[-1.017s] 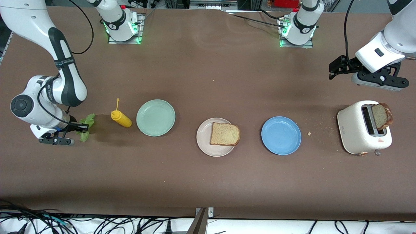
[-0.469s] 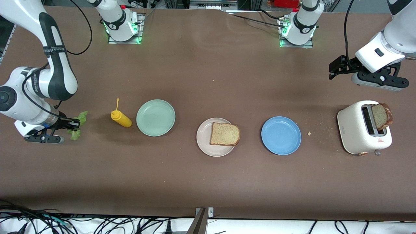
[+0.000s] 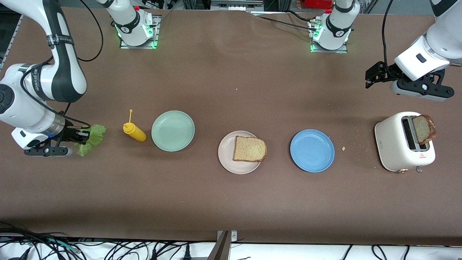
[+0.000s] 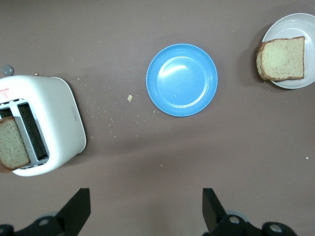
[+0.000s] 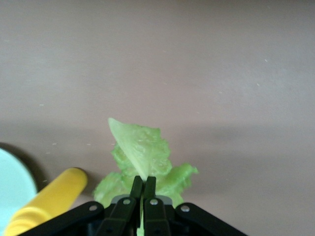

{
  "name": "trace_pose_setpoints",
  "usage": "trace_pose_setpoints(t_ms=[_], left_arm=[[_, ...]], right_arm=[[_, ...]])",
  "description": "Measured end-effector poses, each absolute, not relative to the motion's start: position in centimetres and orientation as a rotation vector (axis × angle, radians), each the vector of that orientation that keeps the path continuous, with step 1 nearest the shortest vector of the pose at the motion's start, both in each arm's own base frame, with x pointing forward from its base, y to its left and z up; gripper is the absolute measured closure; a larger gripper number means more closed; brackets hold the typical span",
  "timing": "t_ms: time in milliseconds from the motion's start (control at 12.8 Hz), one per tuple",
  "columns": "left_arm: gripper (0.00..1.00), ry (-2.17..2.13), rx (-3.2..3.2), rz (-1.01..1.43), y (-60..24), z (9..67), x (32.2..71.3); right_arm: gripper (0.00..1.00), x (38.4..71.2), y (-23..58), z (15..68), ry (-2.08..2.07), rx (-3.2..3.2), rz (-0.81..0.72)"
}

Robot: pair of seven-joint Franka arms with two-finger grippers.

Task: Make sandwich in beige plate with both arms
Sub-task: 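Carry the lettuce leaf over the bread on the beige plate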

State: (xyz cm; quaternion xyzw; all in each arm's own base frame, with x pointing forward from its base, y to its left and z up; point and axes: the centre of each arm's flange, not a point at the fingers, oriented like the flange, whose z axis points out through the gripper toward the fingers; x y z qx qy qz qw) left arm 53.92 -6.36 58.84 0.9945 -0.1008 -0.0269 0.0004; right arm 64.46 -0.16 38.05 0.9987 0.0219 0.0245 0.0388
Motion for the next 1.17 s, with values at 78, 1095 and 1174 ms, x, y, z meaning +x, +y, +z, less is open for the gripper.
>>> trace_pose_setpoints(t_ms=[78, 1095, 1174], left_arm=[[0.0, -0.317, 3.124, -0.085, -6.4, 58.8, 53.9], [0.0, -0.317, 3.124, -0.085, -6.4, 58.8, 53.9], [0.0, -0.317, 3.124, -0.085, -6.4, 58.8, 53.9]], right_arm=[[0.96, 64.4, 1.1, 38.6, 0.094, 3.065, 0.084], [0.96, 63.0, 13.8, 46.5, 0.378, 3.074, 0.14], [0.96, 62.7, 15.4, 46.7, 0.415, 3.075, 0.143]])
